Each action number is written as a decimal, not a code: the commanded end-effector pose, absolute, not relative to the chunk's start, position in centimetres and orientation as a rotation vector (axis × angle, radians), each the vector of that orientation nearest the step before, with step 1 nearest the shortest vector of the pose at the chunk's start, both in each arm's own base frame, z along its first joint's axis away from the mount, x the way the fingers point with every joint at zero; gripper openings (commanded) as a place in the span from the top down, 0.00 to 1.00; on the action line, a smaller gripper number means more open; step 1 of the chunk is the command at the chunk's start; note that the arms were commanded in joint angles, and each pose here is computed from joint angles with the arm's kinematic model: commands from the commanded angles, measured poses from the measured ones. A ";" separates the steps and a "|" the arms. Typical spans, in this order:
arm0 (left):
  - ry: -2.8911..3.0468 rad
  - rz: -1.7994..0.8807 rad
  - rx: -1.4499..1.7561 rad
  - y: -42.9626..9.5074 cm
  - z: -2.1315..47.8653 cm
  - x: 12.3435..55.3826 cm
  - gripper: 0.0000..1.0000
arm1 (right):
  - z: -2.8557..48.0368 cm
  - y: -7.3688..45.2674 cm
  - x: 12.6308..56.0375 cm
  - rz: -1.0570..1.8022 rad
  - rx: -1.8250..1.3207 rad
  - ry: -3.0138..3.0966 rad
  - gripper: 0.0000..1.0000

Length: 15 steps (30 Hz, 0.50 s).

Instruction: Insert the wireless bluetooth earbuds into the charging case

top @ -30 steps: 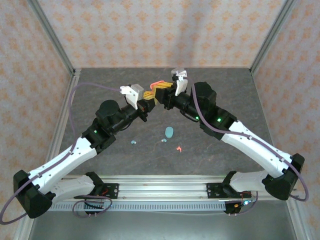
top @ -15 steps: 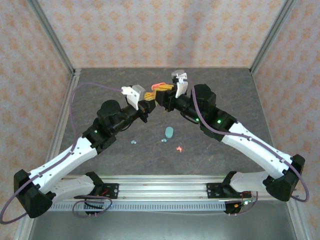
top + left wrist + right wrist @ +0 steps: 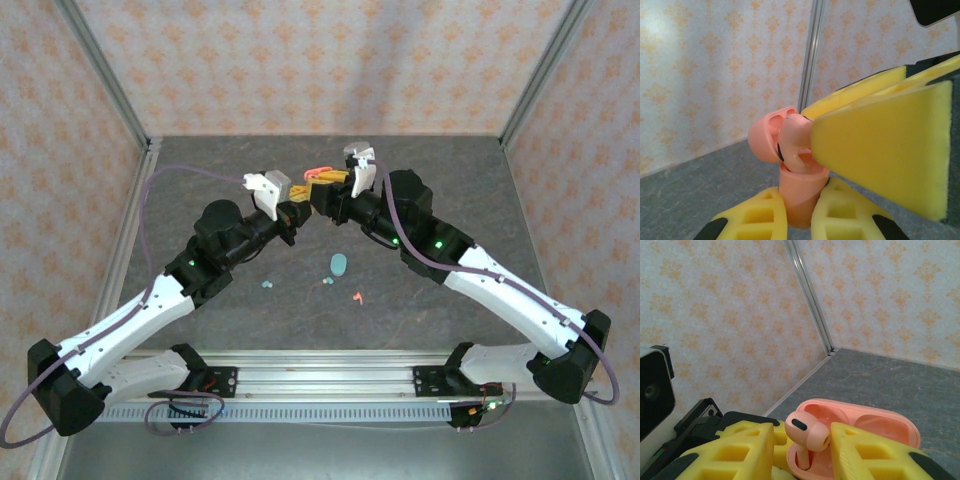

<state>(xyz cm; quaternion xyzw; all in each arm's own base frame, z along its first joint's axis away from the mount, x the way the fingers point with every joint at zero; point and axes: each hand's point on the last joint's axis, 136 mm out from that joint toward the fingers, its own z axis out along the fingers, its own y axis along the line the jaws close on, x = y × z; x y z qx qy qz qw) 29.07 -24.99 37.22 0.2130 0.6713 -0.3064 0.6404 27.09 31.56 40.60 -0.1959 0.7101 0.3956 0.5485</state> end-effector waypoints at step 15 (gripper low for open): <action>1.394 -0.731 0.478 -24.7 41.1 27.8 1.00 | 40.4 31.0 26.8 0.959 -0.404 1.753 0.51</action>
